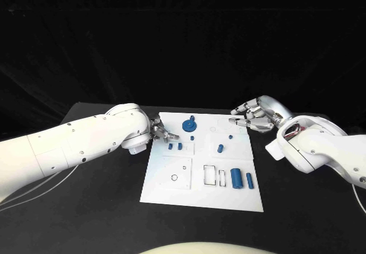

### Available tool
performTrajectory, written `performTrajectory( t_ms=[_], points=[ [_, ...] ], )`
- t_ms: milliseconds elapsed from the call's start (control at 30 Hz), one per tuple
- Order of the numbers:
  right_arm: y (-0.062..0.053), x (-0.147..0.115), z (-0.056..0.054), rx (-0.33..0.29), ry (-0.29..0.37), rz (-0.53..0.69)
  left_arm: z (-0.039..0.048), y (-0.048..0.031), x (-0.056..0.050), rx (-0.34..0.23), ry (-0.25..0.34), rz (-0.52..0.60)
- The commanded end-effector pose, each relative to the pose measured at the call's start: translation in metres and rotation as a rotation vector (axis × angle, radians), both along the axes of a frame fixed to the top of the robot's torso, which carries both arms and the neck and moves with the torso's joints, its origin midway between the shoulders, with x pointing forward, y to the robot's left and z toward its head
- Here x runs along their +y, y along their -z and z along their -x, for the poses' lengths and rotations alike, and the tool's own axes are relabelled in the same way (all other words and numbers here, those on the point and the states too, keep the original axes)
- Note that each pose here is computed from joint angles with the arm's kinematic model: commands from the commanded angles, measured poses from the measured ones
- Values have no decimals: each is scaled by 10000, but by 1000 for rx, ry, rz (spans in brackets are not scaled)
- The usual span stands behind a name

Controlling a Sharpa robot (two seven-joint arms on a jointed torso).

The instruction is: Assemble the parts on the task board

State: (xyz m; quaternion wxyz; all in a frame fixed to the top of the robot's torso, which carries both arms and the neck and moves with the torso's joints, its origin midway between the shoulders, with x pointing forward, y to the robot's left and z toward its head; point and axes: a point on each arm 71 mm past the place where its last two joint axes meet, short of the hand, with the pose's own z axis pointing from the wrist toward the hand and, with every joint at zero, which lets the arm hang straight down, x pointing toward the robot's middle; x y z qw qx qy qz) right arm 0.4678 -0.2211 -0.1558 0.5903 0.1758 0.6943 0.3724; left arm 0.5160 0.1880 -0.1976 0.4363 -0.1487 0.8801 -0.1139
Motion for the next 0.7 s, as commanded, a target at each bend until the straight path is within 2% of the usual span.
performTrajectory(
  t_ms=[33,133,200,300,400,567,700],
  points=[
    [7,9,4,2,-12,6,-21,-91,24,-47,-39,59],
    [7,7,5,2,-11,6,-42,-158,17,-93,-30,112],
    [7,7,4,2,-11,6,-54,-204,-34,-137,0,170],
    [8,9,2,1,-11,6,-65,-264,-145,-208,66,250],
    [9,16,-1,1,-13,5,-67,-317,-302,-318,163,309],
    [11,21,-2,1,-15,5,-64,-331,-459,-442,280,288],
    [13,23,0,1,-16,5,-66,-292,-558,-503,367,227]
  ],
)
